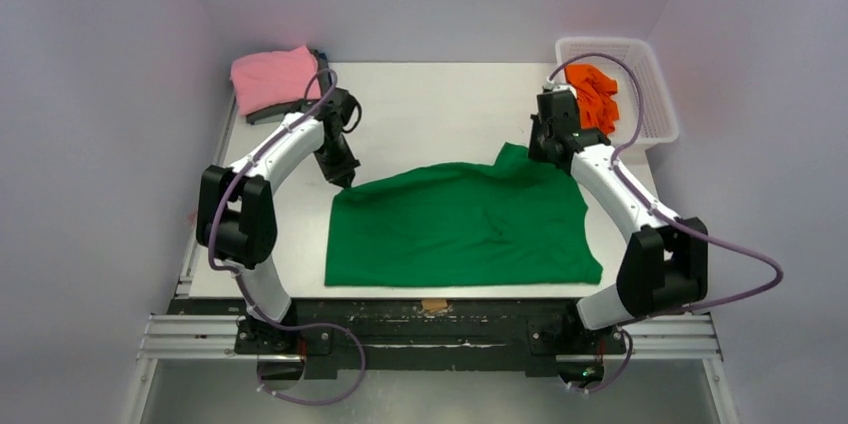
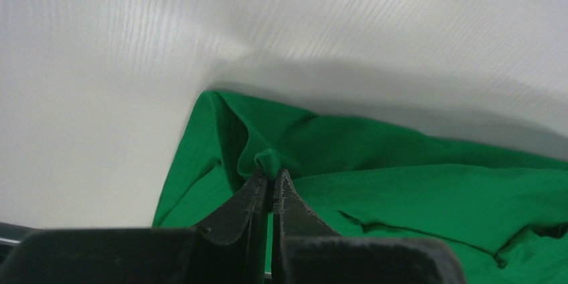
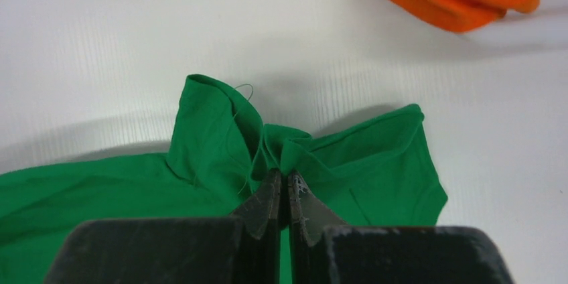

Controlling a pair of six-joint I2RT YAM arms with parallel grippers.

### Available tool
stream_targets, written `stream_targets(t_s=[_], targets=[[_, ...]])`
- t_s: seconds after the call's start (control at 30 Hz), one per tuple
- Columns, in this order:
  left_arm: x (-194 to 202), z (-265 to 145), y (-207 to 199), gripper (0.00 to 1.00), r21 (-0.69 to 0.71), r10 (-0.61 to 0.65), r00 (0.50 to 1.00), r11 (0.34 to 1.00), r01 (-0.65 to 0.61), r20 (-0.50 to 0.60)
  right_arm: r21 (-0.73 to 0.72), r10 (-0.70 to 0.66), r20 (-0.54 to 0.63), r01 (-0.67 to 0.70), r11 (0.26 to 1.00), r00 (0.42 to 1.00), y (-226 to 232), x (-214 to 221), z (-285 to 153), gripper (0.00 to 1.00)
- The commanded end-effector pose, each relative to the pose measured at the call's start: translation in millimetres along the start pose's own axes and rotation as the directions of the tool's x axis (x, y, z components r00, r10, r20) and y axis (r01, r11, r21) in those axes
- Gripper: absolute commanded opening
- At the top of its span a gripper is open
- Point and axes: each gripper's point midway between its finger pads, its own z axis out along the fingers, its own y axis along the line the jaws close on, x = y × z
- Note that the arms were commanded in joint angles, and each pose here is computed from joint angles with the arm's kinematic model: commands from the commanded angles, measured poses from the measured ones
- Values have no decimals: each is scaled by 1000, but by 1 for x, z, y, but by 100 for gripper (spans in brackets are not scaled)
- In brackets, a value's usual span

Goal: Fold and stack the t-shirts
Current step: Fold the other side of the tshirt into a rectangle

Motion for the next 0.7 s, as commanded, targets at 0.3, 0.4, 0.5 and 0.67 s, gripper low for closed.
stream_targets(t_s=[0.3, 0.4, 0.5, 0.67], targets=[[30, -17, 23, 0, 46, 31, 998, 998, -33, 49, 111, 0, -134, 15, 994, 991, -43, 72, -70, 0], [38, -16, 29, 0, 45, 37, 998, 998, -39, 51, 149, 5, -146, 17, 989, 989, -54, 80, -79, 0], [44, -15, 33, 0, 47, 41, 998, 998, -43, 48, 139, 26, -172, -2, 990, 985, -52, 90, -82, 0], [48, -8, 35, 0, 39, 51, 998, 998, -52, 32, 102, 53, -204, -33, 994, 978, -45, 104, -79, 0]])
